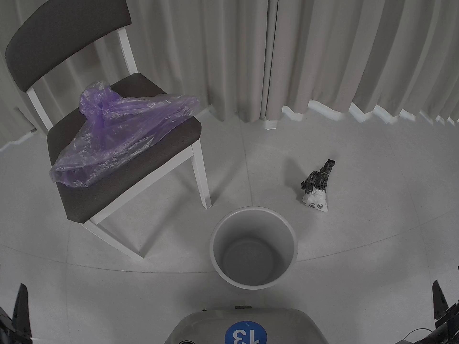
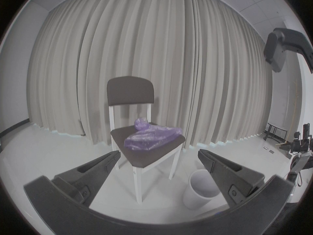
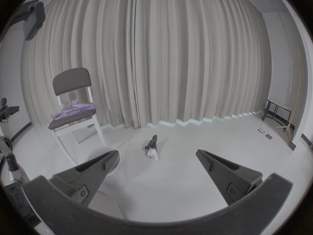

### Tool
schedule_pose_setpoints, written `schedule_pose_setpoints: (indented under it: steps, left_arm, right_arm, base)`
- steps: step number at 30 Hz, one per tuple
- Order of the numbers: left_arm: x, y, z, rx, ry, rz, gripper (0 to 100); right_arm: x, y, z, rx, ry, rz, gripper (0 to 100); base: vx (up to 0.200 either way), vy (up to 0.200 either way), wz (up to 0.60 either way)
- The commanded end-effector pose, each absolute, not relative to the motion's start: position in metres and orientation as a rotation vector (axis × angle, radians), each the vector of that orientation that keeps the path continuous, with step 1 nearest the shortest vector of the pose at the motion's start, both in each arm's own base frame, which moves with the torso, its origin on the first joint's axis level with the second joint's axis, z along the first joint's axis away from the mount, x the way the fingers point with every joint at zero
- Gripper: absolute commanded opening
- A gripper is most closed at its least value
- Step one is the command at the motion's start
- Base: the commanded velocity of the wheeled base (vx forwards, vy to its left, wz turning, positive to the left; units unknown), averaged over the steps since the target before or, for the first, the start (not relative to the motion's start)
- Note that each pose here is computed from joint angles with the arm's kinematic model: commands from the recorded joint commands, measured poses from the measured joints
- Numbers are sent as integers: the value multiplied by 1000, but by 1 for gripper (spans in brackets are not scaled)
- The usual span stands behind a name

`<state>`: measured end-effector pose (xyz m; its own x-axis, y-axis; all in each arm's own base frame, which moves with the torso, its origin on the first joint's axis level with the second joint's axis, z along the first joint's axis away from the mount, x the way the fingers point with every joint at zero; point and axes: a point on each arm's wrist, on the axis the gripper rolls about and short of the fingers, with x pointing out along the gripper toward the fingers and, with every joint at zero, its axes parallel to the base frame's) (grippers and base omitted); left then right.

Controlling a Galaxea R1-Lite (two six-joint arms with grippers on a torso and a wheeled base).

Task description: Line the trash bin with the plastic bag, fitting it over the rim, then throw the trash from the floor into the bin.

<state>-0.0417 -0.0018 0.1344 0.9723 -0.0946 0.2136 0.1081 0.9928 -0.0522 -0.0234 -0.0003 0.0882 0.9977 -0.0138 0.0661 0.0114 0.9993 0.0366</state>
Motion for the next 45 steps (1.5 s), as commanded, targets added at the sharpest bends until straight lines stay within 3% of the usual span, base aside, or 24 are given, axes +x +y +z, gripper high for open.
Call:
schedule_pose_setpoints:
  steps: [1, 5, 10, 16, 32, 45]
  left_arm:
    - [-45, 0, 166, -43, -219, -146, 100]
    - [-41, 2, 183, -16, -208, -161, 100]
    - [-21, 0, 216, 97, -157, -126, 100]
    - [-1, 0, 243, 229, -123, -74, 100]
    - [23, -1, 265, 280, -80, -41, 100]
    - [25, -1, 273, 353, -87, -14, 100]
  right_arm:
    - [-35, 0, 140, 39, -264, 50, 100]
    - [-30, 1, 158, 6, -234, 79, 100]
    - [-1, 3, 236, -24, -209, 147, 100]
    - [45, 4, 280, -19, -157, 155, 100]
    - [73, 14, 289, -13, -142, 287, 100]
    - [83, 16, 288, -3, -117, 296, 100]
  base:
    - [0, 0, 0]
    - [0, 0, 0]
    - [0, 0, 0]
    - [0, 0, 0]
    - [0, 0, 0]
    - [0, 0, 0]
